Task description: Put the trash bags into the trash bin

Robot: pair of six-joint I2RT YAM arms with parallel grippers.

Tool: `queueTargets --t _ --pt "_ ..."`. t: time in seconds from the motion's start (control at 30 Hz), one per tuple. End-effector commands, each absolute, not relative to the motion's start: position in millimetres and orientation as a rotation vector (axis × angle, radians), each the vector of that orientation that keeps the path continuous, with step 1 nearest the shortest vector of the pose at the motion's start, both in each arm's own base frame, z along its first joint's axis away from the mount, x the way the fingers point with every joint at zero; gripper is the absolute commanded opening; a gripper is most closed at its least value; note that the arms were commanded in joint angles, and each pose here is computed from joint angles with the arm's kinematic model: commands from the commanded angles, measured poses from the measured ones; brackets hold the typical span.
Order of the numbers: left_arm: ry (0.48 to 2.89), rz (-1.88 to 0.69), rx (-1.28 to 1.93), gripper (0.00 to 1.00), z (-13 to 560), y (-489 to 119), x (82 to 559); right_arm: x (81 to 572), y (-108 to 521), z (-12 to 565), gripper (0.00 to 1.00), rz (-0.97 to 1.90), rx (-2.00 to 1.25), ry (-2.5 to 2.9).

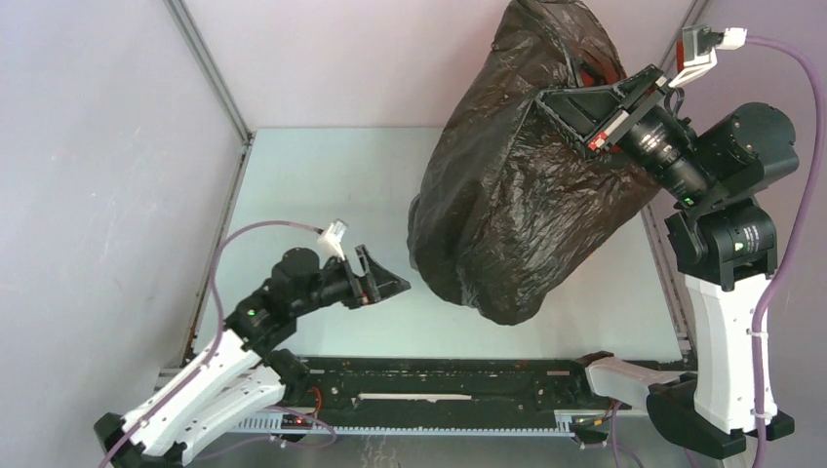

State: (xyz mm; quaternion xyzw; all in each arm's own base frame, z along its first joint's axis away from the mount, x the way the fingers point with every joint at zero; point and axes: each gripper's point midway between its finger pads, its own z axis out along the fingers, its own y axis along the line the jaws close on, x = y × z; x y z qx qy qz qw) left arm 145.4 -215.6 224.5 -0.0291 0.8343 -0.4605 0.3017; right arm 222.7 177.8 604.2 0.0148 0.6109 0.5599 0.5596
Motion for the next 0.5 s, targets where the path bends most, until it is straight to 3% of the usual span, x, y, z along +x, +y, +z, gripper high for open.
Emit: queueTargets --t 0.0,0.3,0.37,0.47 --pt "1.749 -1.696 0.093 1.00 313 -265 145 197 174 630 0.00 1.384 -0.001 1.371" --pt "1.693 -1.734 0.328 0.98 350 -351 162 176 175 650 0.00 1.509 0.013 1.325" --pt "1.685 -1.662 0.270 0.79 353 -351 179 169 173 658 0.00 1.520 0.007 1.297" --pt "1.685 -1.530 0.166 0.39 361 -333 194 158 170 668 0.00 1.521 -0.009 1.275"
